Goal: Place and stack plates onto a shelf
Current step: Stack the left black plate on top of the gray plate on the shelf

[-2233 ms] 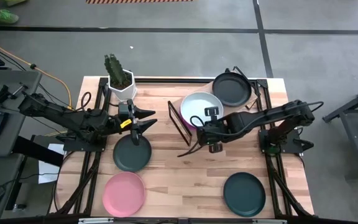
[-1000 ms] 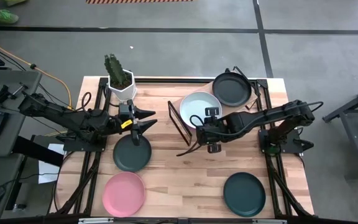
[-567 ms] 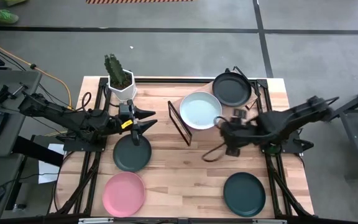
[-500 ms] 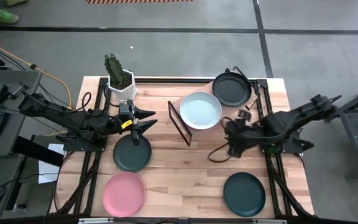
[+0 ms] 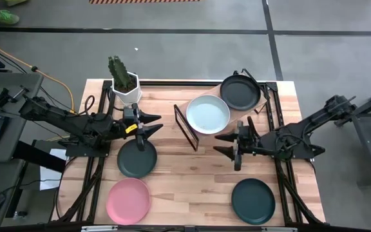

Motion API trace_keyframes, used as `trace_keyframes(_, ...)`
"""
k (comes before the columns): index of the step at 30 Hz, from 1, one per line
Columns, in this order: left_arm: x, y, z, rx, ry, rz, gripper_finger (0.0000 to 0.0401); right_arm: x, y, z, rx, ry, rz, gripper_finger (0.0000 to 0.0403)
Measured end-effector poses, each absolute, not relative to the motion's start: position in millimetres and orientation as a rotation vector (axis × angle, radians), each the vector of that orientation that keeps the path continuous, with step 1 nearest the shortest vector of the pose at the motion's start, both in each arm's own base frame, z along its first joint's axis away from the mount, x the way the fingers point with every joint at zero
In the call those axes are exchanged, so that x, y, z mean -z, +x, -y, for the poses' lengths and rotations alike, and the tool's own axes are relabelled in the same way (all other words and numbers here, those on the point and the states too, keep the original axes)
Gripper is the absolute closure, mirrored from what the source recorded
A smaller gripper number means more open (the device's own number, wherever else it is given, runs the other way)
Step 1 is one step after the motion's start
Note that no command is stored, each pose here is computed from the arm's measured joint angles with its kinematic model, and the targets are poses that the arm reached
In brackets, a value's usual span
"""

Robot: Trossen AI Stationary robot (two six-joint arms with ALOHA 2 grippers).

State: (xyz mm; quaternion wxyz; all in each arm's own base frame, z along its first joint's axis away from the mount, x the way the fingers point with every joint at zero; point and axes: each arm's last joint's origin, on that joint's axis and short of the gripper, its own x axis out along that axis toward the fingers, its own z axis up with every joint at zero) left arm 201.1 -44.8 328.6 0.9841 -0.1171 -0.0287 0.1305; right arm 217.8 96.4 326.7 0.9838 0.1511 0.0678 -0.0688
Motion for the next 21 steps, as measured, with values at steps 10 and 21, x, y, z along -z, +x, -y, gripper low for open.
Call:
trace_keyframes(10, -329, 201, 45, -0.262, -0.238, 0.061, 0.0238, -334, 219, -95, 0.144, 0.221, -0.120, 0.0208)
trace_keyframes(21, -312, 204, 51, -0.143, -0.513, -0.094, 0.0238, -333, 218, -95, 0.144, 0.216, -0.128, 0.0208)
